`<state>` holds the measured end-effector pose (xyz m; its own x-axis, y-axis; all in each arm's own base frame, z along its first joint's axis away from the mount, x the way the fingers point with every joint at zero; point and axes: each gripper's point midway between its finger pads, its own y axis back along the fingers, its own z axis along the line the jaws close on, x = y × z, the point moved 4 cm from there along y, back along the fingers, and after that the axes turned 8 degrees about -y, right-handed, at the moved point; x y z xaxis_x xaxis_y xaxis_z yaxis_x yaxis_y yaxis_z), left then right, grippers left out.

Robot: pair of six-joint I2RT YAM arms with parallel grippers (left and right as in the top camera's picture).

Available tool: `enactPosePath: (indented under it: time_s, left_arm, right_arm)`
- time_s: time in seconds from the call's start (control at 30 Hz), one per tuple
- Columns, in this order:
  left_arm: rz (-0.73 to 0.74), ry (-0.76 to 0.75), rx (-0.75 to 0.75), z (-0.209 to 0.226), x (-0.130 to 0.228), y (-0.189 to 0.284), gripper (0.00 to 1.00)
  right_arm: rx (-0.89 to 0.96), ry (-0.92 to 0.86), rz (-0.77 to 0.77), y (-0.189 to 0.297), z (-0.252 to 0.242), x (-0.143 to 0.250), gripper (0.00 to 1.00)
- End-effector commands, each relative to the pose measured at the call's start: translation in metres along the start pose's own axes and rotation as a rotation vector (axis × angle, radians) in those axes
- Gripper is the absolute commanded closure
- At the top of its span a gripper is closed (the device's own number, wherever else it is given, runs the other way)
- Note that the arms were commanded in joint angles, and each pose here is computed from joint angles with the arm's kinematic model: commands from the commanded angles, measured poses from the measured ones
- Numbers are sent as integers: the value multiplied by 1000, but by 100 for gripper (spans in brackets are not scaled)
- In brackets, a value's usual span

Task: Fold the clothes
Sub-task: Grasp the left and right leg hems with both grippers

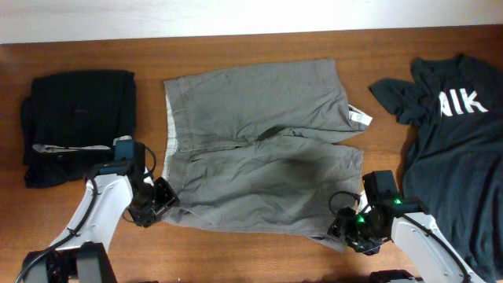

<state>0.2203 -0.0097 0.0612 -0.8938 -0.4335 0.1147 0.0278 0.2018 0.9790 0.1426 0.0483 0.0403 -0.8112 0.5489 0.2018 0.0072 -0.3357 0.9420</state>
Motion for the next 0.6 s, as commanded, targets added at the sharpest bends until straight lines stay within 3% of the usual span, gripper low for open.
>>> enactPosePath:
  time_s: [0.0, 0.57]
  left_arm:
    - [33, 16, 35, -3, 7, -1, 45]
    - [52, 16, -23, 6, 12, -1, 43]
  right_arm:
    - [0, 3, 3, -1, 0, 1, 39]
    - [-4, 5, -2, -1, 1, 0, 43]
